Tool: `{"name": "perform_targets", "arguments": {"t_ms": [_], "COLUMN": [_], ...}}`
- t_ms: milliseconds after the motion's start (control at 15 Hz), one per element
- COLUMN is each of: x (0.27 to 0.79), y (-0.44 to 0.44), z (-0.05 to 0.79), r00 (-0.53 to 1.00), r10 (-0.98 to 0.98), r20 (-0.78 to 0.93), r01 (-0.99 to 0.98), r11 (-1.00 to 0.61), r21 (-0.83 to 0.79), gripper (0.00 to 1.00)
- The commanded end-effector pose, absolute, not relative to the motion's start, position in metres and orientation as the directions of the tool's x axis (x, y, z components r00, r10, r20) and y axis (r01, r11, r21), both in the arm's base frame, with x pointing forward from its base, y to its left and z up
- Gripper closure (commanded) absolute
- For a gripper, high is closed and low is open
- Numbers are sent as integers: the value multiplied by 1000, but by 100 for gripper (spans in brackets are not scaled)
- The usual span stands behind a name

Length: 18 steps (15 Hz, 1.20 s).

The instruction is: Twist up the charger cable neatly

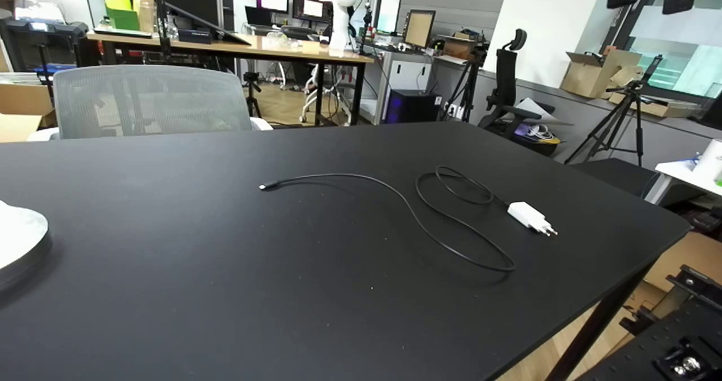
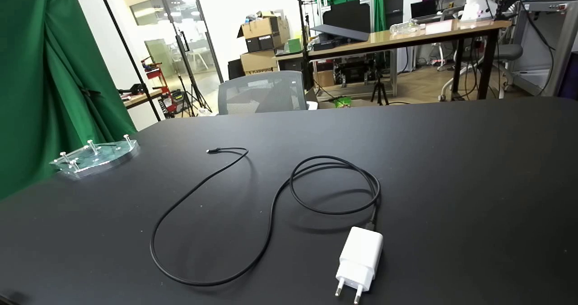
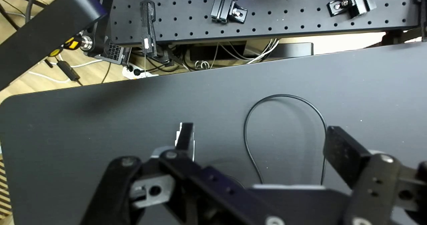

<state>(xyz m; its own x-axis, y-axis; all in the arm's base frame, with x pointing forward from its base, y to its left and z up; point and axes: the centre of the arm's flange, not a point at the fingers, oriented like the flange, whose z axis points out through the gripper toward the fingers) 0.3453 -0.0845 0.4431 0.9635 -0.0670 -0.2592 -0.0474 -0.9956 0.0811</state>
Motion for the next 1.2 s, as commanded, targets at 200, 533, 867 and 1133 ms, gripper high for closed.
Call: {"name": "perform_targets", "arguments": {"t_ms": [200,533,867,1133], "x": [392,451,451,460], "y": [-81,-46,-15,-11], "z": [440,378,334,320], "r00": [1000,987,983,983], "r10": [-19,126,157,163], "r20": [9,99,90,80], "r01": [-20,111,158,164], "r11": [-969,-983,-988,-986], "r21": [246,143,1,-5], "gripper": [0,0,0,0]}}
